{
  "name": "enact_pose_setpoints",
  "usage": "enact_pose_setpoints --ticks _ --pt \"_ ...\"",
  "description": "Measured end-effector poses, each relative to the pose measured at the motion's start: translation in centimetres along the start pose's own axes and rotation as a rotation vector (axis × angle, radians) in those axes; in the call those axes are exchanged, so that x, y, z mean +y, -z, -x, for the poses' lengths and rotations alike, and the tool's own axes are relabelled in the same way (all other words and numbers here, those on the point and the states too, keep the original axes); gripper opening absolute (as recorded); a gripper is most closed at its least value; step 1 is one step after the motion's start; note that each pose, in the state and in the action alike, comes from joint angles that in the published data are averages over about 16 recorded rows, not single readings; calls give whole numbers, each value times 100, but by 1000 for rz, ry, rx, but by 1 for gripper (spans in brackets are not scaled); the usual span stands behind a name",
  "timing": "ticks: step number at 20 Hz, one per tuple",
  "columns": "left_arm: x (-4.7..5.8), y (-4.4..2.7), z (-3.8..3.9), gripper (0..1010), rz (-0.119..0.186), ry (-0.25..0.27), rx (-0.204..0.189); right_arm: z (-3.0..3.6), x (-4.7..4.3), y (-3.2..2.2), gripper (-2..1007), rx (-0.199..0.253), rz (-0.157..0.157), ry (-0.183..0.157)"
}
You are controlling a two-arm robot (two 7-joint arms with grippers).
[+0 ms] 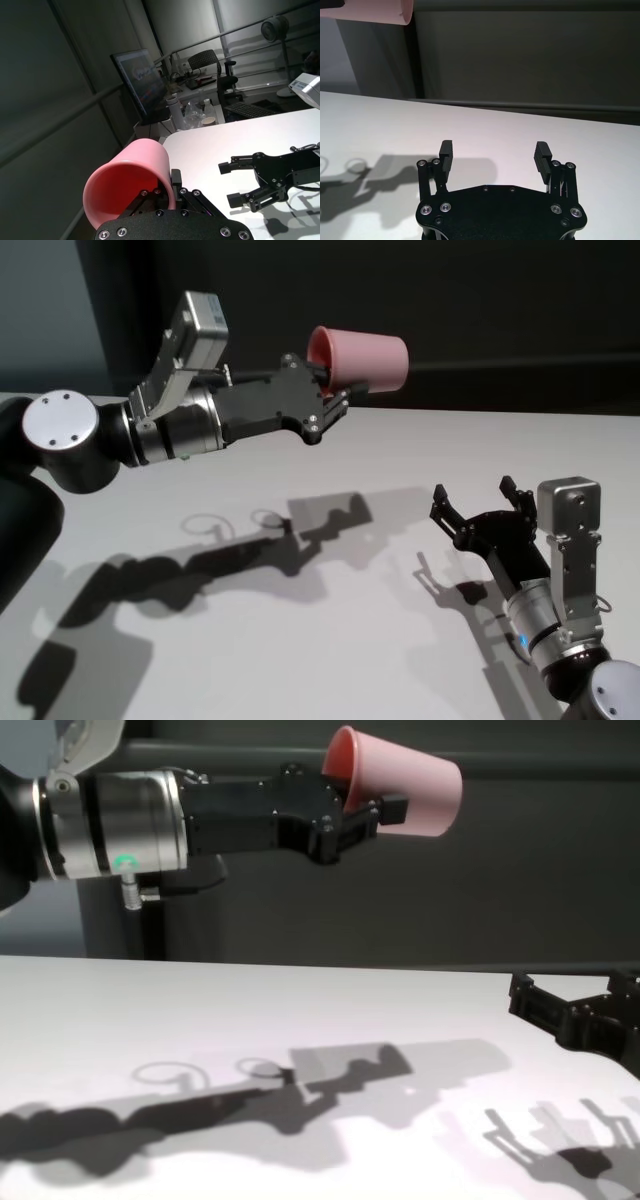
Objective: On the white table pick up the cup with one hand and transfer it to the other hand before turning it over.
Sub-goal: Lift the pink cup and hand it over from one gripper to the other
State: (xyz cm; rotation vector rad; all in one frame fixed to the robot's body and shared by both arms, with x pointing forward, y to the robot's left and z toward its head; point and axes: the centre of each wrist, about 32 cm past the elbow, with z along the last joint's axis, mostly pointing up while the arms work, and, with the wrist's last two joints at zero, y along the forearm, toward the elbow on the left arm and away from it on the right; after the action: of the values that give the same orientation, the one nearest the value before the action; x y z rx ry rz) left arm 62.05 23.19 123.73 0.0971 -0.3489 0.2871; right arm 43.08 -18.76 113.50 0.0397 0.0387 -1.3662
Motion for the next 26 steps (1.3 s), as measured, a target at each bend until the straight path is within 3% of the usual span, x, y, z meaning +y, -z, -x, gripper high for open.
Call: enact_pose_setpoints --ticks 6,14,19,26 --pt "-116 19 -21 49 85 -17 69 0 0 0 1002 0 0 0" --pt "-256 67 -4 49 173 -33 145 0 0 0 1002 0 0 0" --pt "-335 108 18 49 215 -44 184 0 0 0 1002 0 0 0" --pt "-412 161 45 49 248 -60 228 0 0 0 1002 0 0 0"
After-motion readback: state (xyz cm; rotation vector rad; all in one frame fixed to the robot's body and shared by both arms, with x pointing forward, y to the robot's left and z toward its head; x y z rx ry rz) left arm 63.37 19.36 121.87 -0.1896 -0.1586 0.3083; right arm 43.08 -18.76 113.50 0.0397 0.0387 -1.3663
